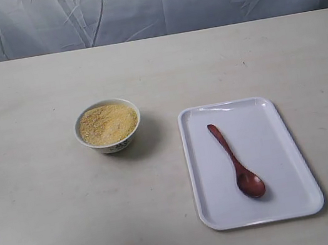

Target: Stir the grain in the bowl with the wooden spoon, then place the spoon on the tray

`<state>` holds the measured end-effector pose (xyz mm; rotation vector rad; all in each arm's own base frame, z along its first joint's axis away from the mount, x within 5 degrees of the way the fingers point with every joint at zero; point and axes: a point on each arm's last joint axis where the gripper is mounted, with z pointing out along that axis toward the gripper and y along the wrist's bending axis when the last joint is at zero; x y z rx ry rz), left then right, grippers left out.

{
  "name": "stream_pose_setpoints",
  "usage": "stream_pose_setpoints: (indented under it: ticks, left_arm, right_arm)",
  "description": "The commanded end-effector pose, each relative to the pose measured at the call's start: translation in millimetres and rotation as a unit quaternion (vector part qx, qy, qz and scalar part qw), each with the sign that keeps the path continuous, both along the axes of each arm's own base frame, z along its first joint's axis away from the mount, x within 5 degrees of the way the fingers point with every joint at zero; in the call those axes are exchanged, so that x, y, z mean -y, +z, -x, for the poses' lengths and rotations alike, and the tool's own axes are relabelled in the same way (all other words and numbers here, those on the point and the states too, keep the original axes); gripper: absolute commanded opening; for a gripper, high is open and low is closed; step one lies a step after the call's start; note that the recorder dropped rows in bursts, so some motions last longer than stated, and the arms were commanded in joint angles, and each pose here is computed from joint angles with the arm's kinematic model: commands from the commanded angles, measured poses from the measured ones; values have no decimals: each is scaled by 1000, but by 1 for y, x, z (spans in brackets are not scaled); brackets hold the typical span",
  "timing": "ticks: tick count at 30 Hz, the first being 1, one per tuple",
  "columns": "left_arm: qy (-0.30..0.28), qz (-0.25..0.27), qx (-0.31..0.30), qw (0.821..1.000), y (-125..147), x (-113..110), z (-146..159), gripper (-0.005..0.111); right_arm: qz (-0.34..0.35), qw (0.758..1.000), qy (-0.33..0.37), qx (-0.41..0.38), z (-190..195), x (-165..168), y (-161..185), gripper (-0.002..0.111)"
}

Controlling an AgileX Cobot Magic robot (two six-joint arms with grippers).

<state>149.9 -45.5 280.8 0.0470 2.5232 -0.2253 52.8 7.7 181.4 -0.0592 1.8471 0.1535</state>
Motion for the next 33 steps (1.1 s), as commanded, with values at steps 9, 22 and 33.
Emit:
stream_pose_setpoints:
  ticks: [9,22,33]
  left_arm:
    - [-2,-14,105,994,15,-13,22,0]
    - [118,18,321,940,-37,-46,89,0]
    - [115,19,338,934,-92,-46,95,0]
  right_arm:
    - [2,1000,1,5,0,0,0,0]
    - [2,1000,1,5,0,0,0,0]
    - [0,1000,2,5,0,0,0,0]
